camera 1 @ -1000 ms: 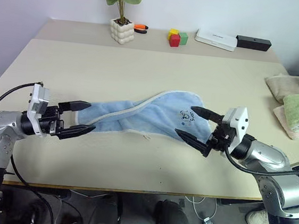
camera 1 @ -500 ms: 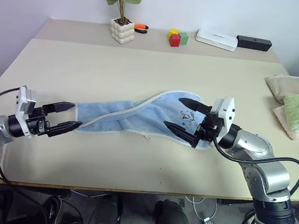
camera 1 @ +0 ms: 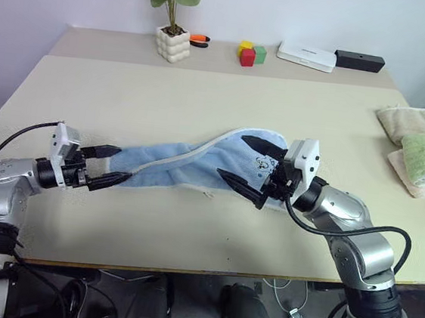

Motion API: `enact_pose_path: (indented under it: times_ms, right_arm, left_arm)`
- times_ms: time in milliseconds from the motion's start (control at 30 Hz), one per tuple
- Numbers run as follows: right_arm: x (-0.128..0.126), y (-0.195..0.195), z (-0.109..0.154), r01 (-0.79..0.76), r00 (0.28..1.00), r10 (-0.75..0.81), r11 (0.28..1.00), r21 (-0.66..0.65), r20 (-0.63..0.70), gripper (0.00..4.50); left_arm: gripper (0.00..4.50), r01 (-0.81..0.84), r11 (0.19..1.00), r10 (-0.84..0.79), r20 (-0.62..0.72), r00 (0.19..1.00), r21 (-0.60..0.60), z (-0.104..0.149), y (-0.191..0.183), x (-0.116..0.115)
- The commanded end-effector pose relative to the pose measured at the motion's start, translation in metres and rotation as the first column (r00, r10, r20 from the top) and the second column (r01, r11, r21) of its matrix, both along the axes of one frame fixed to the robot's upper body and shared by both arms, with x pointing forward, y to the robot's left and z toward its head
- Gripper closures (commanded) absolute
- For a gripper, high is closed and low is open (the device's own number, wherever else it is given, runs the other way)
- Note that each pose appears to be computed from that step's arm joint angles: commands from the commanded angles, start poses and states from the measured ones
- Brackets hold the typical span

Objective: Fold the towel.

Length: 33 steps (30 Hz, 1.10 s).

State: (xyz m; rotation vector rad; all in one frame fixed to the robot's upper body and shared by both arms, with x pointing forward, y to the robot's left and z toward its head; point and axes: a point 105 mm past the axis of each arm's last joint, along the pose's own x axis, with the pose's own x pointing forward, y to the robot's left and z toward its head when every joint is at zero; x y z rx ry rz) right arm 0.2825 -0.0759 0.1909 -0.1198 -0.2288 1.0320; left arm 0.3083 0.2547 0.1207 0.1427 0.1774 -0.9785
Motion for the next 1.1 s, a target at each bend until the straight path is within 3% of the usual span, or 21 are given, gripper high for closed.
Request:
enact_pose_path:
  times_ms: [33,167,233,300,500,767,933,1100]
  right_arm:
    - [-0.005,0.007,0.009,-0.008,0.998,0.007,1.0,0.022,0.057,0.0]
    - [-0.002,0.006,0.008,0.011,0.998,-0.013,1.0,0.027,0.064,0.0]
    - [-0.001,0.004,0.008,0.023,0.997,-0.025,0.999,0.029,0.069,0.0]
    - [-0.001,0.003,0.008,0.032,0.997,-0.034,0.999,0.028,0.072,0.0]
    - [0.001,-0.001,0.01,0.056,0.994,-0.059,0.998,0.03,0.088,0.0]
    - [0.006,-0.007,0.012,0.102,0.987,-0.104,0.995,0.016,0.12,0.0]
    - [0.04,-0.033,0.009,0.266,0.958,-0.263,0.964,-0.014,0.115,0.0]
    - [0.097,-0.069,-0.004,0.496,0.868,-0.496,0.863,-0.101,0.026,0.0]
  left_arm:
    - [0.05,0.053,0.998,-0.055,0.052,0.997,0.039,0.011,-0.01,0.005]
    - [0.05,0.073,0.997,-0.074,0.047,0.996,0.036,0.01,-0.013,0.011]
    - [0.56,0.083,0.996,-0.084,0.025,0.996,0.036,0.006,-0.015,0.013]
    - [1.38,0.099,0.995,-0.099,0.002,0.995,0.032,0.004,-0.017,0.013]
    - [4.48,0.137,0.986,-0.133,-0.048,0.99,0.091,-0.009,-0.015,0.011]
    - [4.48,0.116,0.991,-0.117,0.003,0.993,0.07,0.003,-0.014,0.021]
    - [4.48,0.106,0.994,-0.107,0.074,0.992,0.02,0.023,-0.009,0.02]
    - [4.48,0.081,0.996,-0.084,0.108,0.991,0.037,0.022,-0.002,0.012]
